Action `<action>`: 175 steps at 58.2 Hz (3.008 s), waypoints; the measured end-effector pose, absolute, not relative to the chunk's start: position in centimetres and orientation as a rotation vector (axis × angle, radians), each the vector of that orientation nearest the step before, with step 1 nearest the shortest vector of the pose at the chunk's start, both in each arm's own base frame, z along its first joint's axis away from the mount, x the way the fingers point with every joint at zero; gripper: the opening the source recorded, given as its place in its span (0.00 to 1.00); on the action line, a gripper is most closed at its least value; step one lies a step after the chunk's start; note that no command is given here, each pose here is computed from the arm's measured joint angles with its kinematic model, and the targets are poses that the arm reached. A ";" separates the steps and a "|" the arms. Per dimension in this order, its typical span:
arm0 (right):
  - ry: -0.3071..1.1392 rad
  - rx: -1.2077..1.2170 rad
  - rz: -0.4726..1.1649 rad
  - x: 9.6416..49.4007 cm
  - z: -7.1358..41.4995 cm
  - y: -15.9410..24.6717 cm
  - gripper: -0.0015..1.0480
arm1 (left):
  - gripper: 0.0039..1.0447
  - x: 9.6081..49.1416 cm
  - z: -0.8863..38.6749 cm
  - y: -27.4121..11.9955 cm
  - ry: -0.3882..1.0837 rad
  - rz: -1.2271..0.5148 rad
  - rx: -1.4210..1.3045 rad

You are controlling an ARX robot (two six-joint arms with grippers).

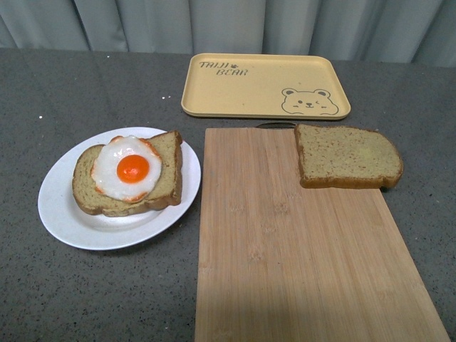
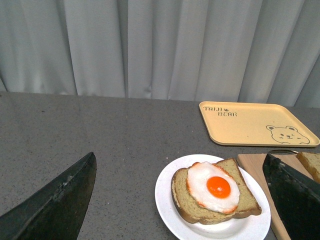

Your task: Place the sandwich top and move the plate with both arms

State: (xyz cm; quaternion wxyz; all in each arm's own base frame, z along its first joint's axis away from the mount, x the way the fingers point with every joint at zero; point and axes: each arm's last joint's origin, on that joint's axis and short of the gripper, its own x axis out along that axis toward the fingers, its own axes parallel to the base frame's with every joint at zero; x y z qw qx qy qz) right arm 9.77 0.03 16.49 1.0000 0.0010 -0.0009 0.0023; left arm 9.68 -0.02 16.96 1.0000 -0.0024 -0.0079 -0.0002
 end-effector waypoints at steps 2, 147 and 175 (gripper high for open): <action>-0.002 0.002 0.005 9.8 16.5 0.0 0.91 | 0.94 9.7 17.0 0.0 -0.016 0.000 -0.005; 0.528 0.022 -0.052 24.0 14.3 -5.7 0.91 | 0.94 9.7 17.0 0.0 -0.015 -0.002 -0.004; 0.878 0.500 0.224 33.9 8.9 -4.1 0.91 | 0.94 9.7 17.0 0.0 -0.015 -0.002 -0.004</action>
